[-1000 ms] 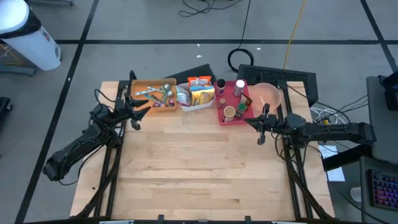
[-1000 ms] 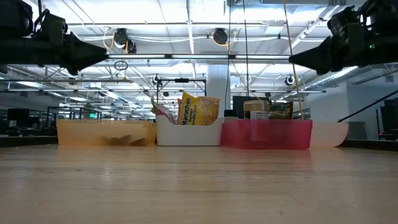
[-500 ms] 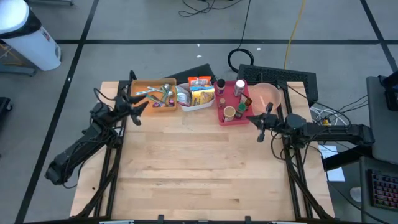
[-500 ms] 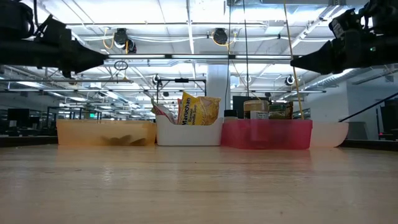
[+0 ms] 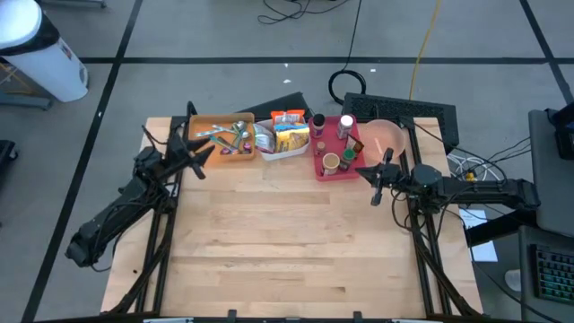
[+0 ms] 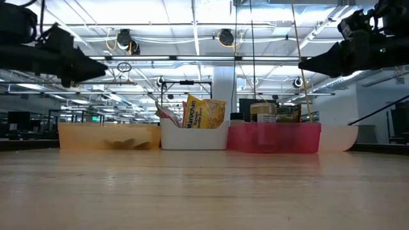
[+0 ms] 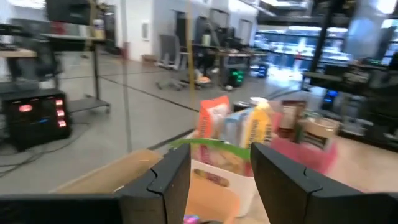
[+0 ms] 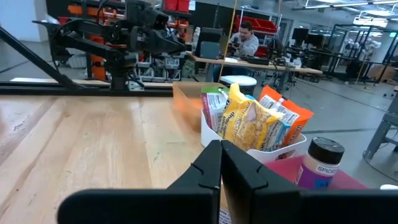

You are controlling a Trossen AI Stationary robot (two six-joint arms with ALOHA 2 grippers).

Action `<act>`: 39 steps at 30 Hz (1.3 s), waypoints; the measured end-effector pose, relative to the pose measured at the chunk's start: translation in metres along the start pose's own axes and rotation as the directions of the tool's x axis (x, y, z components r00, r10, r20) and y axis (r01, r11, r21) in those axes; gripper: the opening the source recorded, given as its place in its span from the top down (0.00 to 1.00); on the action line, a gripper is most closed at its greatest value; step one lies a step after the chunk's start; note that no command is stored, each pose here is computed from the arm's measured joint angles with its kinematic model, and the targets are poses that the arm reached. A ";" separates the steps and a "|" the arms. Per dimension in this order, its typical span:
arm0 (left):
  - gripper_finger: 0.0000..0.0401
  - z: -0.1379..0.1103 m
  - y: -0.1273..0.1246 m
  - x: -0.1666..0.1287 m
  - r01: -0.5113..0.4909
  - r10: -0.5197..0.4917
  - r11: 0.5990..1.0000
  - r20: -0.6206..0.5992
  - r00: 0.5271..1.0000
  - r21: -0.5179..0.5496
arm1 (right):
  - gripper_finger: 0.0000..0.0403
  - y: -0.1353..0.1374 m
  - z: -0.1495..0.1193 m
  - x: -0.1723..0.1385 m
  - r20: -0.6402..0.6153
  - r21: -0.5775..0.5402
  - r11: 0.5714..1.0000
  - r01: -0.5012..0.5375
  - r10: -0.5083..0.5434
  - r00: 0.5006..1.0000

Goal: Pick & Place Food Item
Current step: Return to Home Position

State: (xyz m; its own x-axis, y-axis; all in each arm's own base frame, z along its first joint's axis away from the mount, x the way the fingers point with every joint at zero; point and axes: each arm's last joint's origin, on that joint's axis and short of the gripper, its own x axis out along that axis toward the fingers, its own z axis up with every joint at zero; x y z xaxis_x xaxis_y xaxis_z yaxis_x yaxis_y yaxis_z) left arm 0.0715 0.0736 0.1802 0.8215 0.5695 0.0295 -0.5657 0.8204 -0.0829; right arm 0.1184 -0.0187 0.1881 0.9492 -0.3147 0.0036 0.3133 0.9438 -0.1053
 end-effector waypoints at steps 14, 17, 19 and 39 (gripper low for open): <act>0.57 0.004 -0.009 -0.007 0.074 -0.073 0.997 0.061 0.995 -0.016 | 1.00 -0.002 -0.001 0.000 -0.018 -0.030 0.998 0.058 -0.058 0.998; 0.57 0.002 -0.008 -0.007 -0.024 0.023 1.000 0.048 0.999 0.015 | 1.00 -0.002 -0.001 0.000 -0.018 -0.036 0.998 0.058 -0.059 0.998; 0.57 -0.002 -0.006 -0.006 -0.083 0.082 0.996 0.054 0.995 0.018 | 1.00 -0.002 -0.001 0.000 -0.017 -0.040 0.998 0.058 -0.059 0.998; 0.57 -0.010 -0.006 -0.005 -0.099 0.098 0.994 0.014 0.995 0.053 | 1.00 -0.003 -0.008 -0.002 0.082 -0.009 0.993 0.122 -0.121 0.989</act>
State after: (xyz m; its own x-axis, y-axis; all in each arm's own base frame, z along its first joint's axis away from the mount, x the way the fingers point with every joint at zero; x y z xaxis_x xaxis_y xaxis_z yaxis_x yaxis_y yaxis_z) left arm 0.0716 0.0655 0.1706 0.7608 0.6480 0.0352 -0.6472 0.7616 -0.0327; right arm 0.1156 -0.0220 0.1802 0.9037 -0.4168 0.0974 0.4261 0.8976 -0.1126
